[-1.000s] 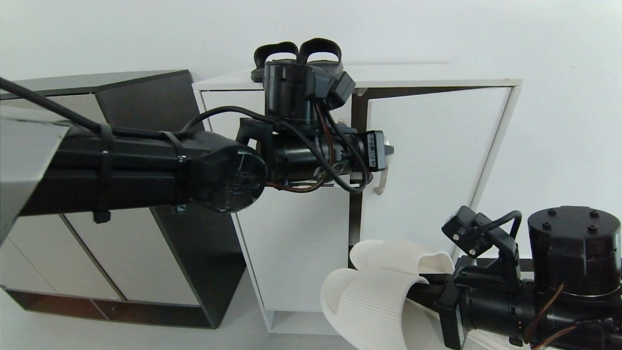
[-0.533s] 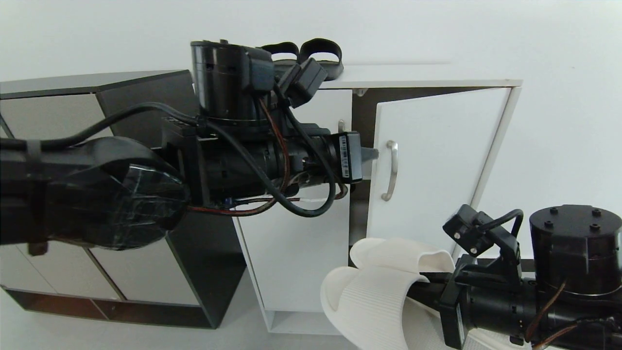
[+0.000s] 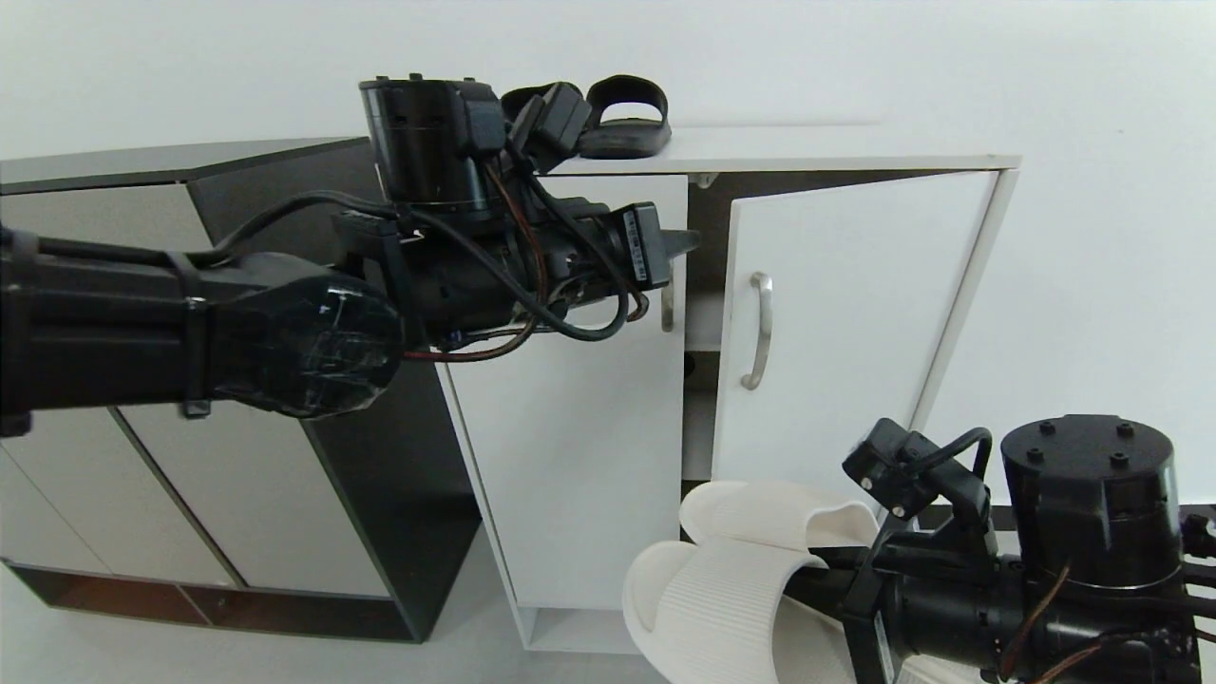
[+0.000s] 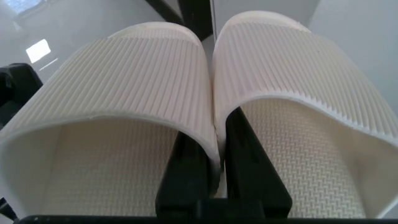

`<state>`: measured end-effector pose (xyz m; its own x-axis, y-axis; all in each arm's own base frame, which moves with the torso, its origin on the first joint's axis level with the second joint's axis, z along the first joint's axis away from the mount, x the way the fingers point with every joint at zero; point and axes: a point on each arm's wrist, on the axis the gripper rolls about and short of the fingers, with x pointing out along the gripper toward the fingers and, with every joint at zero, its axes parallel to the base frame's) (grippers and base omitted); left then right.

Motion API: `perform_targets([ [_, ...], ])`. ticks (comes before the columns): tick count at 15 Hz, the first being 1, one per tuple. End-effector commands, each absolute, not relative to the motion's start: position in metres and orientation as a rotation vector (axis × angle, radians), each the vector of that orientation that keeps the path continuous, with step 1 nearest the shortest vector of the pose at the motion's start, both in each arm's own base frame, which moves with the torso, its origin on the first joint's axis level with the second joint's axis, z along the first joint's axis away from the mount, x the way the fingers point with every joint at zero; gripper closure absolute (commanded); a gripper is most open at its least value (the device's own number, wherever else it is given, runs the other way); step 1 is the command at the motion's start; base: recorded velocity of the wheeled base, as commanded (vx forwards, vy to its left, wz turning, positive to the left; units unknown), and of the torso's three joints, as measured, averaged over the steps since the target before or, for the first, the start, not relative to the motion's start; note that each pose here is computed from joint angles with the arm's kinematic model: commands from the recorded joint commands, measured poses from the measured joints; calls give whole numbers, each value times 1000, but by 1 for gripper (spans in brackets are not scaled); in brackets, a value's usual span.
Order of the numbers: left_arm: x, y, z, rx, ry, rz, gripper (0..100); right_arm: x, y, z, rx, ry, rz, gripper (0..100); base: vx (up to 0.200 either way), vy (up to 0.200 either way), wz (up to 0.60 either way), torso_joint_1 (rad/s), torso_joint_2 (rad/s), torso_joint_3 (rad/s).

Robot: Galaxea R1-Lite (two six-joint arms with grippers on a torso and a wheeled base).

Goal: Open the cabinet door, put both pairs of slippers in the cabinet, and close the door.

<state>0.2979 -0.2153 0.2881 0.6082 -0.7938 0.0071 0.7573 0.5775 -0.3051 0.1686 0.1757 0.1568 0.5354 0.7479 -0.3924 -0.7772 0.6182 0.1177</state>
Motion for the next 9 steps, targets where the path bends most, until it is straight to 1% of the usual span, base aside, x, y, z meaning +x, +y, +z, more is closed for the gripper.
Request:
perform_targets([
  [1, 320, -230, 277, -288, 158, -923, 100, 167, 179, 154, -80, 444, 920, 100, 0, 0, 0, 0, 0, 0],
  [3, 328, -235, 275, -283, 191, -919, 100, 166, 180, 154, -82, 441, 927, 100, 0, 0, 0, 0, 0, 0],
  [7, 334, -243, 278, -280, 197, -987, 100, 165, 182, 154, -86, 444, 935, 100, 0, 0, 0, 0, 0, 0],
  [9, 334, -243, 278, -282, 198, -988, 100, 165, 185, 150, -93, 459, 938, 100, -200, 0, 0, 2, 0, 0],
])
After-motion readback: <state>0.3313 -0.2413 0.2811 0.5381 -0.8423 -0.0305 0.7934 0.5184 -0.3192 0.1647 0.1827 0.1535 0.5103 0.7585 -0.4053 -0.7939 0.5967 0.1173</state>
